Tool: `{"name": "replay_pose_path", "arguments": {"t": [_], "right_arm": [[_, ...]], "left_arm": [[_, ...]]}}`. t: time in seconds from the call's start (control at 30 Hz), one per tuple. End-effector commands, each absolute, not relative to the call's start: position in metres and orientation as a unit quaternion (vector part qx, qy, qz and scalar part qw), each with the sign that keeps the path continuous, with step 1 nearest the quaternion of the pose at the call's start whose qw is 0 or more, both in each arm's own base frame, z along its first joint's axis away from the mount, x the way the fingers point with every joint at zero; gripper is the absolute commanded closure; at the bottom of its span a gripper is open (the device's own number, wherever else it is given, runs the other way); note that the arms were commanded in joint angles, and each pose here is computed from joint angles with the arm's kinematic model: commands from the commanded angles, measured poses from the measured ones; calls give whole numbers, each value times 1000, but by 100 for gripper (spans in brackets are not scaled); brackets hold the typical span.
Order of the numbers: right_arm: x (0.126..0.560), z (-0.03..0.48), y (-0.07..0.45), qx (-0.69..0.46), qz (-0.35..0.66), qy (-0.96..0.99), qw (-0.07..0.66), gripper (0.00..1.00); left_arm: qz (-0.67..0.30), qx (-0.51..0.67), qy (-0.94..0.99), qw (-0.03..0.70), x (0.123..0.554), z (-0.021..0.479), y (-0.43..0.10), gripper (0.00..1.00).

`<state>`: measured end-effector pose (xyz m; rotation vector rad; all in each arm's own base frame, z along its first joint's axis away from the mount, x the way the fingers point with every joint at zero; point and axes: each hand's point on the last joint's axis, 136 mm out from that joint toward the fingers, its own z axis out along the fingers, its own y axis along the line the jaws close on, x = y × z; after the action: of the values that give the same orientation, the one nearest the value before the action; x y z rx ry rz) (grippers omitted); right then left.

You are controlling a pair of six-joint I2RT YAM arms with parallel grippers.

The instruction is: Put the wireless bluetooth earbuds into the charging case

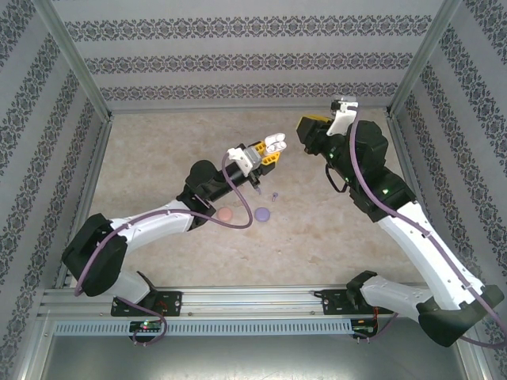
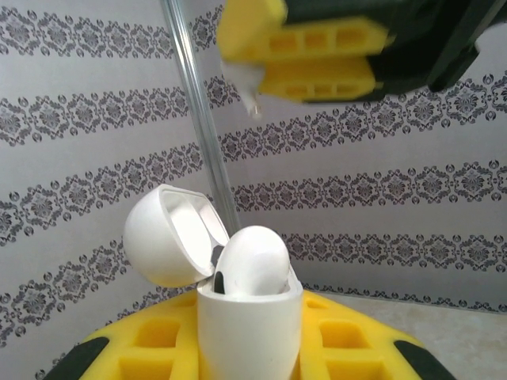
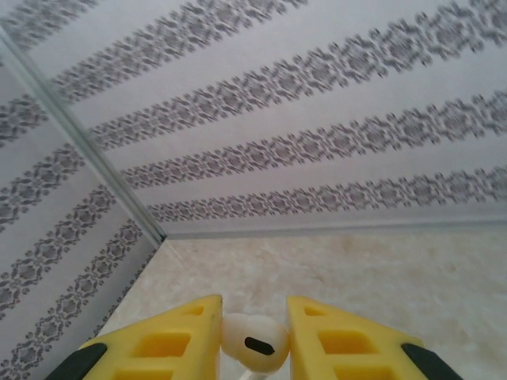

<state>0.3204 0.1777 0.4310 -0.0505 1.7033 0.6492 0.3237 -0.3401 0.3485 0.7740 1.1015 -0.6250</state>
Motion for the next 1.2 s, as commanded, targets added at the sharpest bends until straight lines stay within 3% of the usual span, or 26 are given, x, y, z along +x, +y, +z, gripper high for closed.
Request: {"name": "replay_pose_path", "arguments": {"t": [0.0,1.17], "right_arm": [[310,451,185,-64,272,702,656,74],[311,406,213,-102,283,723,622,74]], "left_arm": [[-303,337,476,754,327,372,-340,100],[-315,321,451,771,320,394,-334,100]]}}
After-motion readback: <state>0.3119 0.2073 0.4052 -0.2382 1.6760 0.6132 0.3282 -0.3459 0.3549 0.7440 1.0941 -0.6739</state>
